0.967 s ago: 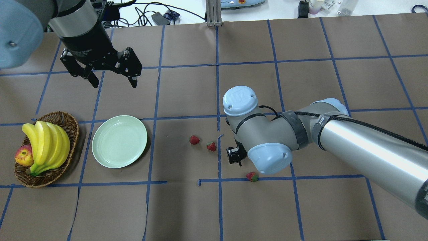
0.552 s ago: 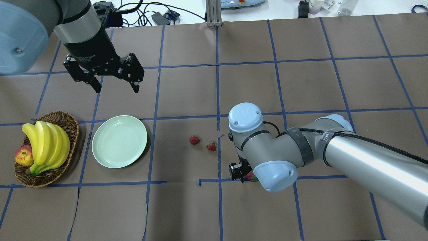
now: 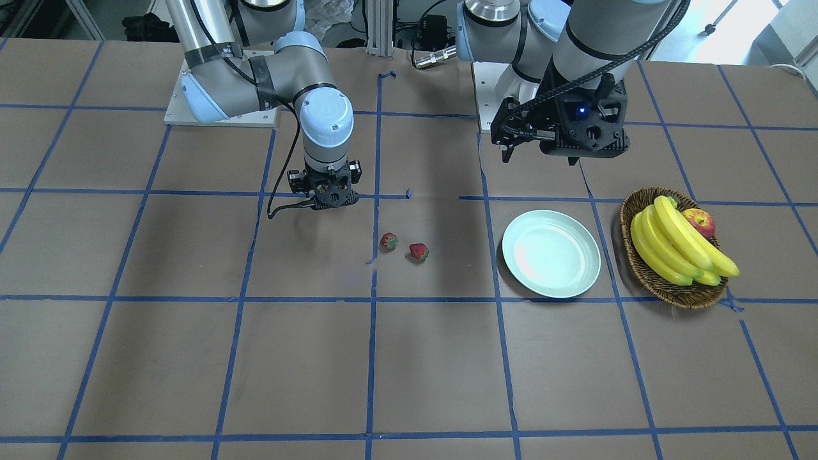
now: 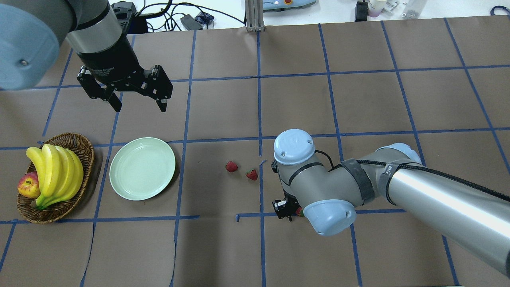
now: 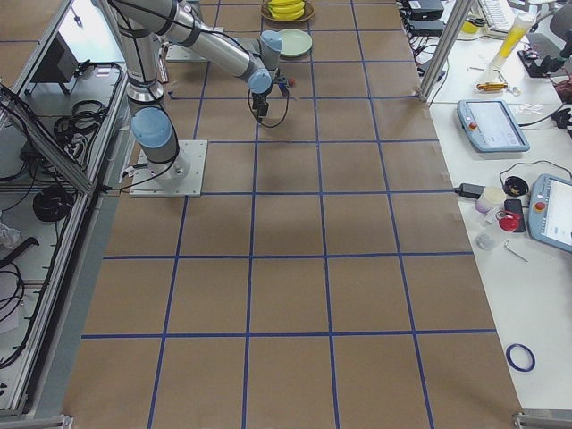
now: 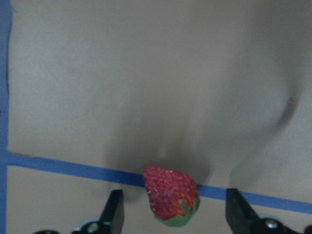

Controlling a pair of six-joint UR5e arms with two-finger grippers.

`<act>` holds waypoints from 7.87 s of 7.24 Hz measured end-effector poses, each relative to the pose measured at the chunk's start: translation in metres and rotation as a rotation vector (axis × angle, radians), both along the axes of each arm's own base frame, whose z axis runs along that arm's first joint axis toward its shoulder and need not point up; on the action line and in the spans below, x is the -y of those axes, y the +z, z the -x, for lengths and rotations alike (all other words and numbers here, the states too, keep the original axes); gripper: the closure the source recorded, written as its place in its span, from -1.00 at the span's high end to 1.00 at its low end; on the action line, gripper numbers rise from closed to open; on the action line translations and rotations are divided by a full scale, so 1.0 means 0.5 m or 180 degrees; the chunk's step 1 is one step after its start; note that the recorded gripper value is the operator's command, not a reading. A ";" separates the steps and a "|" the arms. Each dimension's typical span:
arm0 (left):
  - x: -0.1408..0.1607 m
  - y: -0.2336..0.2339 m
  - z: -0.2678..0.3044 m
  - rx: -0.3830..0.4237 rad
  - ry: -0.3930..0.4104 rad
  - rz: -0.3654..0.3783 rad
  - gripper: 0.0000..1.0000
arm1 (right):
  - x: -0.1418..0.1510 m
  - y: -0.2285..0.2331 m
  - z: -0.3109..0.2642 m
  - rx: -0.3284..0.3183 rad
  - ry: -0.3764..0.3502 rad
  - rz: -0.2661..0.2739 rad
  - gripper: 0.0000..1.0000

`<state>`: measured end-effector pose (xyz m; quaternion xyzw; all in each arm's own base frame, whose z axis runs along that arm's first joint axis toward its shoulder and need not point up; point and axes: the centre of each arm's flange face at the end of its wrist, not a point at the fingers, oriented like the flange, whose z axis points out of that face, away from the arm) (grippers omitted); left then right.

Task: Collect all strawberries into plate

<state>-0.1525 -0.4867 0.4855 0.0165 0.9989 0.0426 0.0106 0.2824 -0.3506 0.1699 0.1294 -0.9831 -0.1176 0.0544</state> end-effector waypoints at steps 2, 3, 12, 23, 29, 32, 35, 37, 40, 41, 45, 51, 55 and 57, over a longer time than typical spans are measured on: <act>0.000 0.000 0.000 0.0000 0.0001 -0.0002 1.00 | 0.005 0.002 -0.002 0.0019 -0.0009 0.0048 -1.00; 0.000 0.000 0.000 0.0000 0.0000 -0.0002 1.00 | 0.011 0.007 -0.004 0.0034 -0.0011 0.0085 -1.00; -0.002 0.006 0.000 -0.0001 -0.0004 0.0017 1.00 | 0.128 0.102 -0.334 0.0758 -0.0991 0.0671 -0.91; -0.002 0.008 -0.005 0.0015 0.0003 0.0025 1.00 | 0.233 0.362 0.088 0.0034 0.0095 0.0358 1.00; -0.007 -0.008 -0.004 0.0007 0.0005 -0.0025 1.00 | 0.326 0.646 0.278 0.0129 -0.0380 0.0960 1.00; -0.007 -0.013 -0.003 0.0005 0.0004 -0.0039 1.00 | 0.330 0.656 0.269 0.0227 -0.0703 0.1073 1.00; 0.008 -0.038 0.001 -0.0001 0.0001 -0.0089 1.00 | 0.332 0.659 0.250 0.0475 -0.0935 0.1066 1.00; 0.025 -0.118 0.026 -0.0104 -0.0019 -0.0161 0.94 | 0.331 0.659 0.250 0.0475 -0.0940 0.1064 1.00; 0.005 -0.289 0.129 -0.0140 -0.0189 -0.0310 0.86 | 0.327 0.654 0.250 0.0467 -0.0938 0.1033 1.00; -0.001 -0.342 0.153 -0.0121 -0.0179 -0.0324 0.87 | 0.327 0.652 0.250 0.0466 -0.0939 0.1026 1.00; 0.006 -0.488 0.232 -0.0088 0.0114 -0.0093 0.90 | 0.325 0.648 0.248 0.0464 -0.0939 0.1011 1.00; -0.058 -0.554 0.339 0.0159 0.2538 -0.0010 0.92 | 0.326 0.649 0.250 0.0459 -0.0938 0.1014 1.00; -0.085 -0.608 0.354 -0.0040 0.3403 0.0227 0.59 | 0.326 0.648 0.250 0.0458 -0.0939 0.1006 1.00; -0.091 -0.619 0.365 -0.0077 0.3409 0.0178 -0.04 | 0.325 0.646 0.250 0.0460 -0.0939 0.0999 1.00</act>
